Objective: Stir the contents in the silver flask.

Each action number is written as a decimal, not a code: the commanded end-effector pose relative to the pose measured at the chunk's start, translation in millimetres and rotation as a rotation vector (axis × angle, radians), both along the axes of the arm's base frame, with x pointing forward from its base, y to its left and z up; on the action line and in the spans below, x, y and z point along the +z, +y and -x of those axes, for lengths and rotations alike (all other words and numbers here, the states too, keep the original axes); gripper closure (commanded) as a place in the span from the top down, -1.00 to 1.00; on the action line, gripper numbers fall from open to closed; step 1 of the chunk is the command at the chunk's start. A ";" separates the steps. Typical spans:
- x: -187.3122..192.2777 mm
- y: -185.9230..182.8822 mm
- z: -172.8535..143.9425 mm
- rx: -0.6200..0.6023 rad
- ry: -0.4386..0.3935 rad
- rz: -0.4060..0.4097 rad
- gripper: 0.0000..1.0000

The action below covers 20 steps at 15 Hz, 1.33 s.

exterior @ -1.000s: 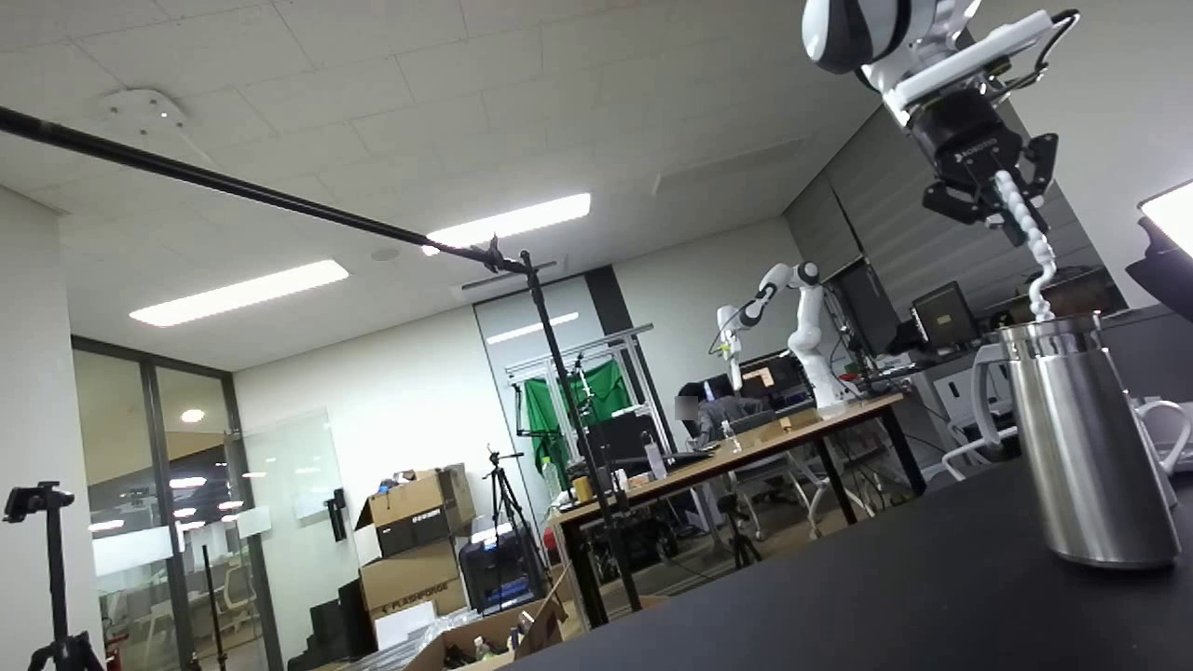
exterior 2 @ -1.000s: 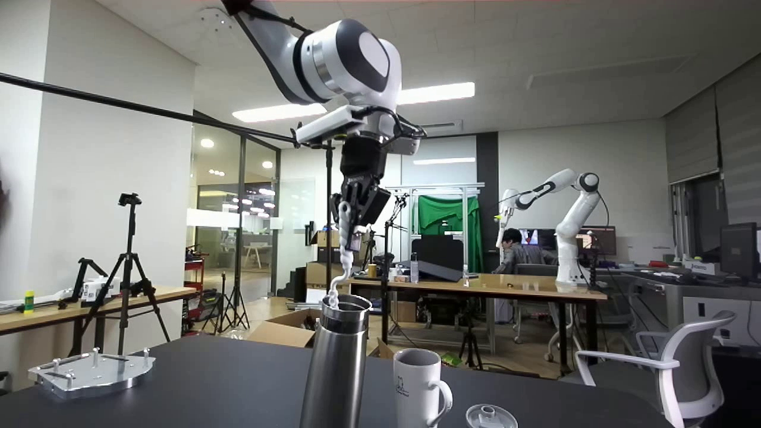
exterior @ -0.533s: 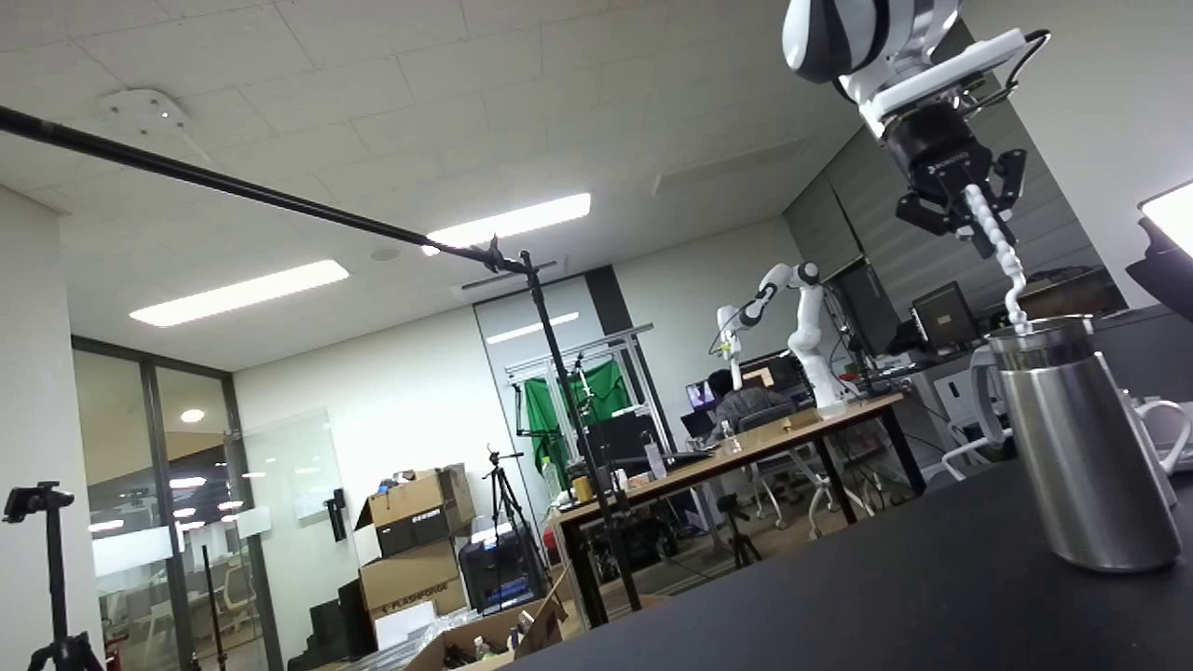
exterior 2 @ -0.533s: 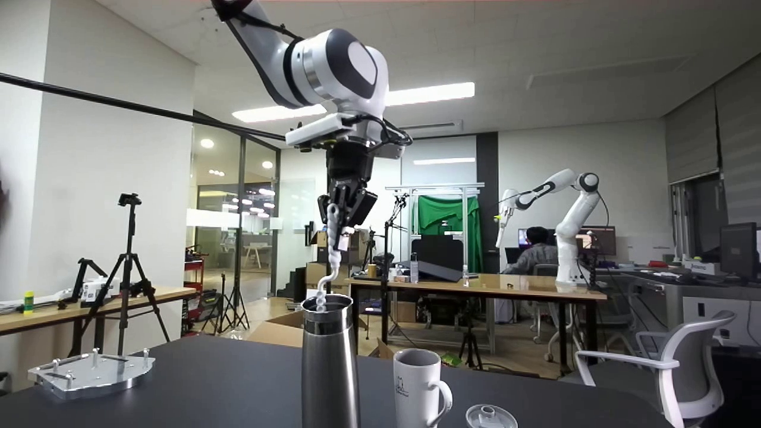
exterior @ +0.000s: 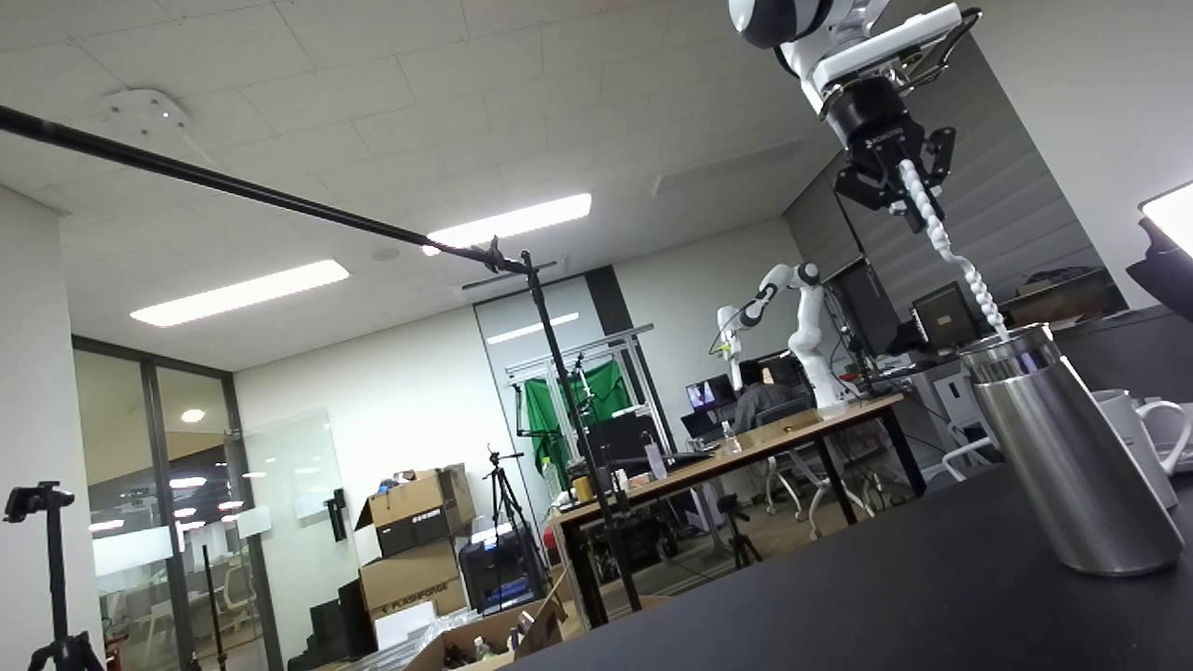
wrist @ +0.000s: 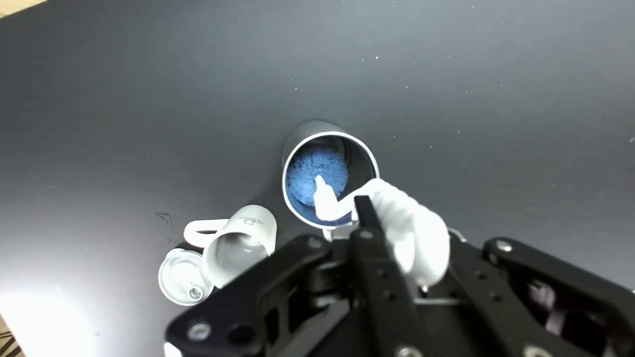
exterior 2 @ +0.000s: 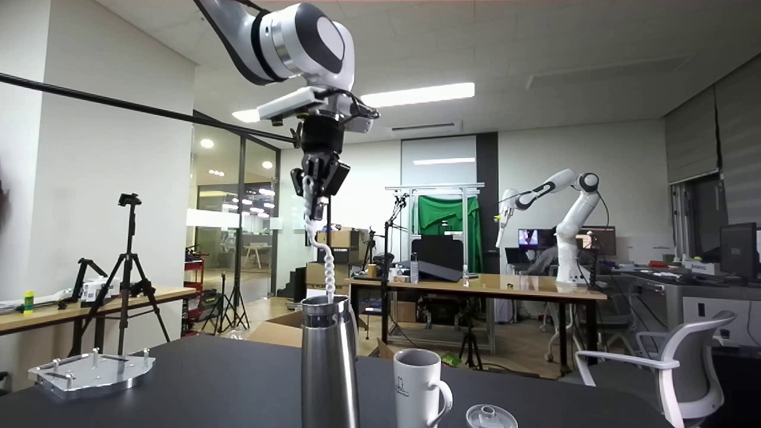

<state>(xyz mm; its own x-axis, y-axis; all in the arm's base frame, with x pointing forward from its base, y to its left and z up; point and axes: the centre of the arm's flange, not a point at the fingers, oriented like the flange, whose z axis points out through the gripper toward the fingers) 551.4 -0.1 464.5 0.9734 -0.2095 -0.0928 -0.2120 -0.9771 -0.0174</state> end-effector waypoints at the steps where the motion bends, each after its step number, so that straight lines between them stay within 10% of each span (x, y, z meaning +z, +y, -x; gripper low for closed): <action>1: 23.2 0.9 1.6 -0.001 -0.017 0.018 -0.92; 15: -93.8 -63.1 -10.3 -0.100 0.133 -0.047 -0.92; 20: -74.2 -43.4 -8.4 -0.072 0.134 -0.032 -0.92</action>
<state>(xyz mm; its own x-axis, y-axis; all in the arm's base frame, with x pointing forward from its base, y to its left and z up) 562.4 -55.5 362.3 0.9268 -0.2842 -0.2454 -0.2968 -0.9548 -0.0148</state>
